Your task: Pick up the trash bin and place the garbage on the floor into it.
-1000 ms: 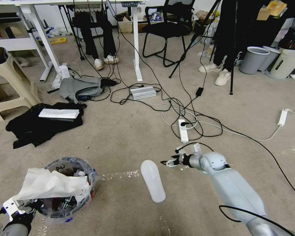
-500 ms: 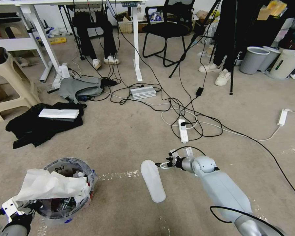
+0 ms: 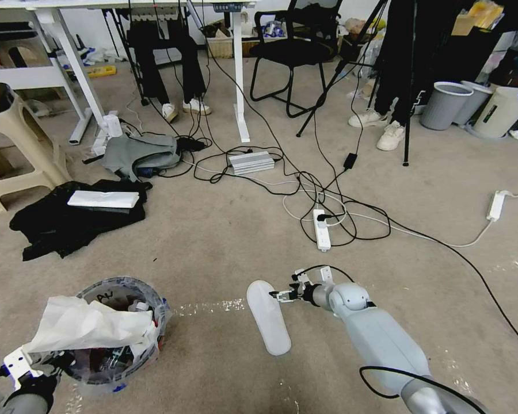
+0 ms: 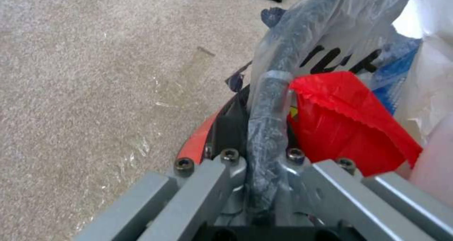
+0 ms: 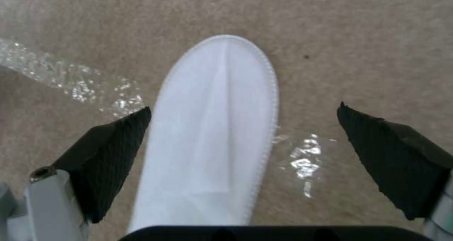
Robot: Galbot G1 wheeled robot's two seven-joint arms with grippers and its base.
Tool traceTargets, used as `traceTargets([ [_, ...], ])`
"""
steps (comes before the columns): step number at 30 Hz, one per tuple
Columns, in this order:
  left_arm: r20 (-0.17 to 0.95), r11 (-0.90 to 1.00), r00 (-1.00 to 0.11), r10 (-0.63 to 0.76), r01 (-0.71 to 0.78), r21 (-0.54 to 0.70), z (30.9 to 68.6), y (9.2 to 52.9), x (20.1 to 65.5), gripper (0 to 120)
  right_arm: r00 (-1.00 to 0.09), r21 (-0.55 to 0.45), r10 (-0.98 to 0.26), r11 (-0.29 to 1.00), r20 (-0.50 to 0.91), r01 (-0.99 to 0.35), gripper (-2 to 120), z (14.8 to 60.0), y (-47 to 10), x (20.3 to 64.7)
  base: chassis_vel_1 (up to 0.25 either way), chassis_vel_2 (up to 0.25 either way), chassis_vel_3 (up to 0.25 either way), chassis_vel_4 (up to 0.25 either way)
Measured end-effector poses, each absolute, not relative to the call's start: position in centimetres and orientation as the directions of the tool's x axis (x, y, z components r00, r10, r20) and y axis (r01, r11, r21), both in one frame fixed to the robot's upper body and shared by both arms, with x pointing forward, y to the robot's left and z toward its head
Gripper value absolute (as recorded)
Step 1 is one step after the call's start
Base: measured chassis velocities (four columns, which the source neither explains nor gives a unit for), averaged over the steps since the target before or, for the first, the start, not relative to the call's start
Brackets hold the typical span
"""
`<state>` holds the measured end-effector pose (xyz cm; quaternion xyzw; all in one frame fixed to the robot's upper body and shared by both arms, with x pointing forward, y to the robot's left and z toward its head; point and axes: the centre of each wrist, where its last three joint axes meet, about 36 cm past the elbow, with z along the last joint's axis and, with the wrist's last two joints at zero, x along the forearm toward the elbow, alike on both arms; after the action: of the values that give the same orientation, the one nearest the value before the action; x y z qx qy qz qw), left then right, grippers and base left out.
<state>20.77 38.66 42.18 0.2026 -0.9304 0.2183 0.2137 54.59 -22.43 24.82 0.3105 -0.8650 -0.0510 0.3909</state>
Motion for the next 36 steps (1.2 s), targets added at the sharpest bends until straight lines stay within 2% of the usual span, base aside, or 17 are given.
traceTargets([
  [12, 0.485, 0.824, -0.827, -0.283, -0.469, -0.319, 42.3, 38.6, 20.7, 1, -0.494, 0.315, -0.567, 0.805, 0.659, -0.504, 100, 24.0, -18.9, 53.5, 0.0, 0.0, 0.0, 0.0],
  [36, 0.481, 0.818, -0.832, -0.278, -0.467, -0.335, 41.9, 38.7, 21.1, 1, -0.476, 0.273, -0.541, 0.809, 0.693, -0.521, 100, 22.6, -16.8, 52.8, 0.0, 0.0, 0.0, 0.0],
])
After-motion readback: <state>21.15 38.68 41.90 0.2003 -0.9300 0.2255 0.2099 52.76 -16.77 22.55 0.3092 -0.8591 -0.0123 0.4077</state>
